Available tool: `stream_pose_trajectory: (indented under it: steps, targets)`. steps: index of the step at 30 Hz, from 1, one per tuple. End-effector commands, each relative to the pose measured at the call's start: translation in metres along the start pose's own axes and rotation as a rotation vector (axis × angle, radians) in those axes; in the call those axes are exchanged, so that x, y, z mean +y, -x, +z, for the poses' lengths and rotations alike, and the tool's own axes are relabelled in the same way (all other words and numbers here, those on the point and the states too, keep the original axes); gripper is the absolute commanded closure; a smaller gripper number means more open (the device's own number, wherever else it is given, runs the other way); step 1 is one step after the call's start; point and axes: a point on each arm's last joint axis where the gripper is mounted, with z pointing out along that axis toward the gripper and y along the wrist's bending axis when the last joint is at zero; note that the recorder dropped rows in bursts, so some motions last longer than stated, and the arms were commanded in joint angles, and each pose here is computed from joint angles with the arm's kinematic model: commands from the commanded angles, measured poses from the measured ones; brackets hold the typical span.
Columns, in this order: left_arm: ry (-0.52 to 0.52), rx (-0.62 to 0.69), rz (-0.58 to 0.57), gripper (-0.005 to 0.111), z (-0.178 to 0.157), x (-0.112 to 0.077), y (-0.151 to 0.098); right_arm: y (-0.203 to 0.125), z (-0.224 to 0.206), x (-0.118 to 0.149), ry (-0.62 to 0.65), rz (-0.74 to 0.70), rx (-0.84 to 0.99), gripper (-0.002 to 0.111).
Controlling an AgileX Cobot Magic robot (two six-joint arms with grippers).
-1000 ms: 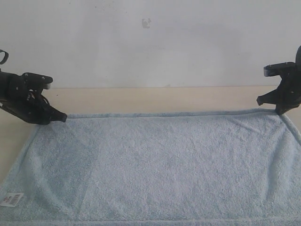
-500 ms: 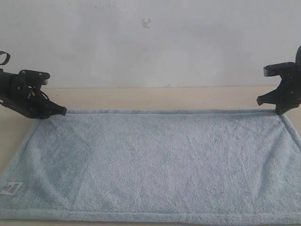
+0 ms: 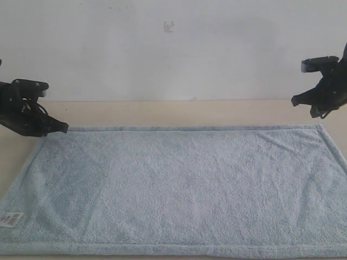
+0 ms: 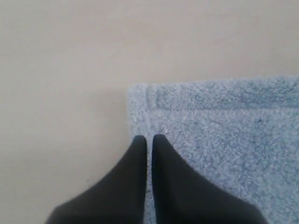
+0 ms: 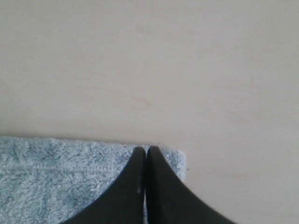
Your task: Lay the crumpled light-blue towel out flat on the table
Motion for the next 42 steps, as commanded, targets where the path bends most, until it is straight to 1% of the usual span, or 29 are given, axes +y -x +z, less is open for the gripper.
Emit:
stream_pose_trajectory:
  steps: [1, 5, 6, 9, 11, 15, 19, 22, 26, 30, 33, 35, 38, 42]
  targets:
    - [0.009, -0.094, -0.014, 0.103, -0.034, 0.005, 0.017, 0.009, -0.028, 0.0, 0.001, -0.005, -0.031, 0.108]
    - [0.013, -0.116, -0.012, 0.103, -0.06, 0.007, 0.017, 0.004, -0.04, 0.001, 0.017, 0.013, 0.024, 0.108]
    - [0.012, -0.117, -0.012, 0.103, -0.067, 0.006, 0.014, 0.0, -0.043, 0.0, 0.015, 0.017, 0.031, 0.108]
    - [0.004, -0.118, -0.009, 0.103, -0.085, 0.004, -0.003, -0.01, -0.058, 0.002, 0.004, 0.026, 0.002, 0.108]
    - [-0.002, -0.108, -0.007, 0.103, -0.098, 0.002, -0.019, -0.024, -0.069, 0.002, -0.004, 0.039, -0.011, 0.108]
    - [-0.01, -0.079, -0.043, 0.103, -0.125, -0.001, -0.047, -0.062, -0.09, 0.013, 0.004, 0.069, -0.014, 0.108]
    - [-0.006, -0.038, -0.067, 0.103, -0.155, -0.002, -0.073, -0.104, -0.114, 0.026, -0.009, 0.114, -0.088, 0.108]
    - [0.005, 0.031, -0.096, 0.103, -0.176, -0.002, -0.093, -0.139, -0.132, 0.035, -0.022, 0.135, -0.112, 0.108]
    - [0.005, 0.111, -0.137, 0.103, -0.195, -0.003, -0.111, -0.179, -0.144, 0.046, -0.019, 0.179, -0.083, 0.108]
    - [-0.038, 0.177, -0.164, 0.103, -0.201, -0.009, -0.124, -0.204, -0.149, 0.052, -0.024, 0.222, -0.087, 0.108]
    - [-0.12, 0.203, -0.131, 0.103, -0.199, -0.021, -0.132, -0.213, -0.154, 0.055, -0.021, 0.231, -0.079, 0.108]
    - [-0.182, 0.217, -0.079, 0.103, -0.196, -0.033, -0.14, -0.219, -0.158, 0.057, -0.012, 0.242, -0.069, 0.108]
    - [-0.178, 0.233, -0.074, 0.103, -0.187, -0.036, -0.15, -0.218, -0.162, 0.059, -0.001, 0.26, -0.082, 0.108]
    - [-0.172, 0.27, -0.048, 0.103, -0.18, -0.036, -0.155, -0.216, -0.171, 0.072, 0.023, 0.22, -0.119, 0.108]
